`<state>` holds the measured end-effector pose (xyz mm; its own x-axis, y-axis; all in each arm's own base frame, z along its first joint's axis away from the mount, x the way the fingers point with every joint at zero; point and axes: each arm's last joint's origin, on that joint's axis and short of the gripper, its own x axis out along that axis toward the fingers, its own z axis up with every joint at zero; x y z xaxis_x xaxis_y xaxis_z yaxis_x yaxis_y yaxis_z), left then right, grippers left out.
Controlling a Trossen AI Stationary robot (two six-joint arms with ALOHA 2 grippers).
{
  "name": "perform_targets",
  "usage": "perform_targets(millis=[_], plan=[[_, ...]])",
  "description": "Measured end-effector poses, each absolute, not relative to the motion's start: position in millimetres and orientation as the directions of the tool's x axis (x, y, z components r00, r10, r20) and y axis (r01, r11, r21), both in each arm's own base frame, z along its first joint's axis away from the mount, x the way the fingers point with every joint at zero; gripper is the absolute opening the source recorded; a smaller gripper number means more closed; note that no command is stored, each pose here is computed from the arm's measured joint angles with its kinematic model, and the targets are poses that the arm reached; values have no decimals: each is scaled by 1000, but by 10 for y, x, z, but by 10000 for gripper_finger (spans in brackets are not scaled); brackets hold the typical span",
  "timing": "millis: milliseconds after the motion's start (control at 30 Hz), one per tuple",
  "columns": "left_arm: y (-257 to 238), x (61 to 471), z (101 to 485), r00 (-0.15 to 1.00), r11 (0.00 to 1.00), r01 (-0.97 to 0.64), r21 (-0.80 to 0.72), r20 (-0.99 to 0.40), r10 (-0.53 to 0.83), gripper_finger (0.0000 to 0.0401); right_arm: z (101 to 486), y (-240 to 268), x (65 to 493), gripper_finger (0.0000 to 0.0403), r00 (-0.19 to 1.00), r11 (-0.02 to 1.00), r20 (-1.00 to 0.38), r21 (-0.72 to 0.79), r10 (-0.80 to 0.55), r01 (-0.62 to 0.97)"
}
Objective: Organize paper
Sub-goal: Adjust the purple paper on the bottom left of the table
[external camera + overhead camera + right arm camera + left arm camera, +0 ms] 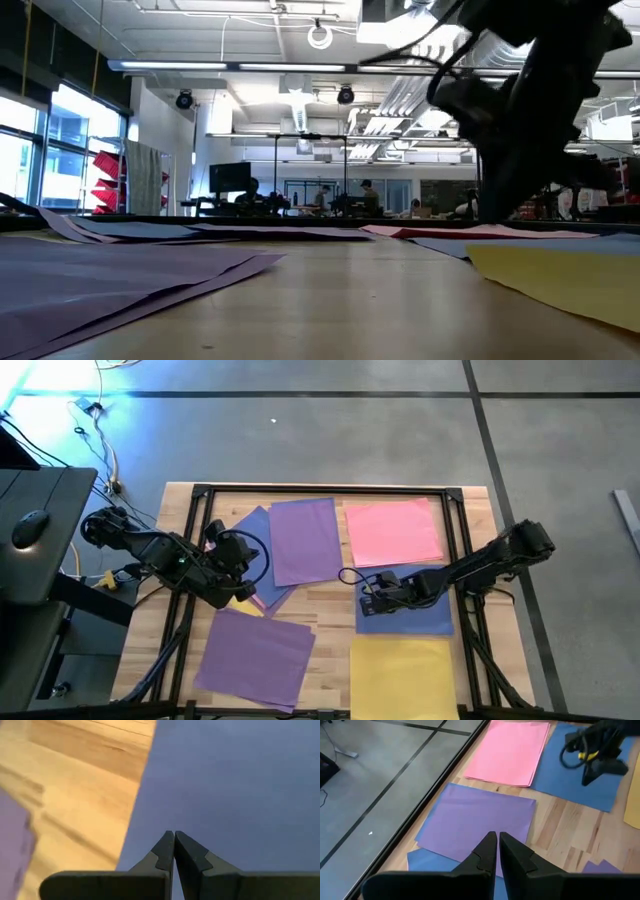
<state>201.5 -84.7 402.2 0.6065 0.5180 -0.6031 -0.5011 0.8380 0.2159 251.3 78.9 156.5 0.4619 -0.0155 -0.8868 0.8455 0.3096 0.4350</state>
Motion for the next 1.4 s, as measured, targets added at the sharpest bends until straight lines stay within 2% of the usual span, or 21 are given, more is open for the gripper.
perform_targets(millis=[133,267,500,800,1400], plan=[[-847,2015,4022,607,838,-502,215,-603,518,0,1745,998,2470,0,566,353,-822,549,62,758],[-847,2014,4022,606,838,-502,215,-603,518,0,1775,1402,2399,0,608,391,-762,642,225,660],[-847,2015,4023,607,836,-504,216,-601,520,0,1528,1966,2096,0,439,375,-824,557,357,741],[-844,2014,4026,608,832,-509,220,-594,528,0,1282,1983,1976,0,257,453,-917,377,305,808],[-848,2015,4023,608,839,-502,210,-605,515,0,1279,1957,1960,0,222,582,-929,361,297,729]])
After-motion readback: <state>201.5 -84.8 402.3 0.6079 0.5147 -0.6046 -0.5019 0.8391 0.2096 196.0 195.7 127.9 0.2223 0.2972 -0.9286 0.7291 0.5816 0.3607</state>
